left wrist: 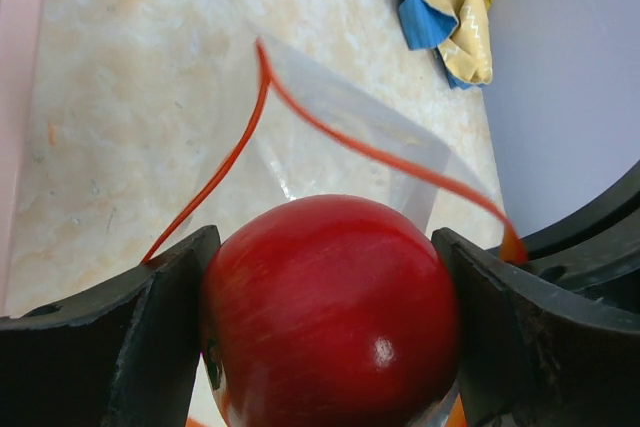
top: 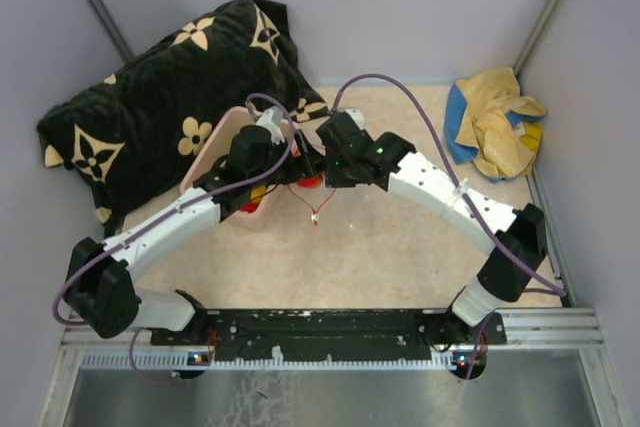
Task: Place the food in the zip-top bag and seal the zipper
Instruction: Place the fake fruit in the zipper food storage bag.
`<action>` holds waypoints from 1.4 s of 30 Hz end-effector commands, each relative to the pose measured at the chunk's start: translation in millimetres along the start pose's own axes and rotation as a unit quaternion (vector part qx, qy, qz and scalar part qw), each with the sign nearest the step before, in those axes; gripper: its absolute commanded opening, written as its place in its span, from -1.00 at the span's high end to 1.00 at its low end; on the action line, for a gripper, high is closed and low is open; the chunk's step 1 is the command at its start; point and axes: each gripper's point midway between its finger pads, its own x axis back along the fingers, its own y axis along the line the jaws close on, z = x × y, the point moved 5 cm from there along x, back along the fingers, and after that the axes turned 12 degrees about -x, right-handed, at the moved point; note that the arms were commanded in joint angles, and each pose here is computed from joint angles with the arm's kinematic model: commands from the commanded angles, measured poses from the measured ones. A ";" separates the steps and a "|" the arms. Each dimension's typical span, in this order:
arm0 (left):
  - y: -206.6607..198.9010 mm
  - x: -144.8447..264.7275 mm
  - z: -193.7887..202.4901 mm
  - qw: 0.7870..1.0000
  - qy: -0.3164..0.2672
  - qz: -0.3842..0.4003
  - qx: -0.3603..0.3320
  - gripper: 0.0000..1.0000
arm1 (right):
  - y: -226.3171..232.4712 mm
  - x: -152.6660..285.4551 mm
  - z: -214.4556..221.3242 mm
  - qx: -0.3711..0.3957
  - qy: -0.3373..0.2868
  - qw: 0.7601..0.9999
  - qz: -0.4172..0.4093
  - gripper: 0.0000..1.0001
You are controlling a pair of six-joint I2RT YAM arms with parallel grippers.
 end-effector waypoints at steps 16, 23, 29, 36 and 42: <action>-1.4 1.8 -13.8 0.996 -0.005 -0.059 -0.069 -0.99 | 11.6 9.4 -11.6 -0.018 -0.034 0.999 -0.033 1.00; -11.1 13.6 -28.3 0.995 -0.019 -0.049 -0.084 -0.99 | 7.5 8.4 -9.3 -0.020 -0.034 0.999 -0.028 1.00; -16.9 39.9 -40.8 0.992 -0.037 -0.047 -0.115 -0.99 | 3.7 8.1 -9.8 -0.026 -0.037 0.999 -0.028 1.00; -0.4 67.2 -29.0 0.986 -0.015 -0.088 -0.141 -0.97 | 4.6 10.7 -12.3 -0.030 -0.041 0.998 -0.035 1.00; 21.7 58.1 -7.4 0.983 0.016 -0.118 -0.139 -0.84 | 4.7 13.7 -13.3 -0.026 -0.044 0.998 -0.044 1.00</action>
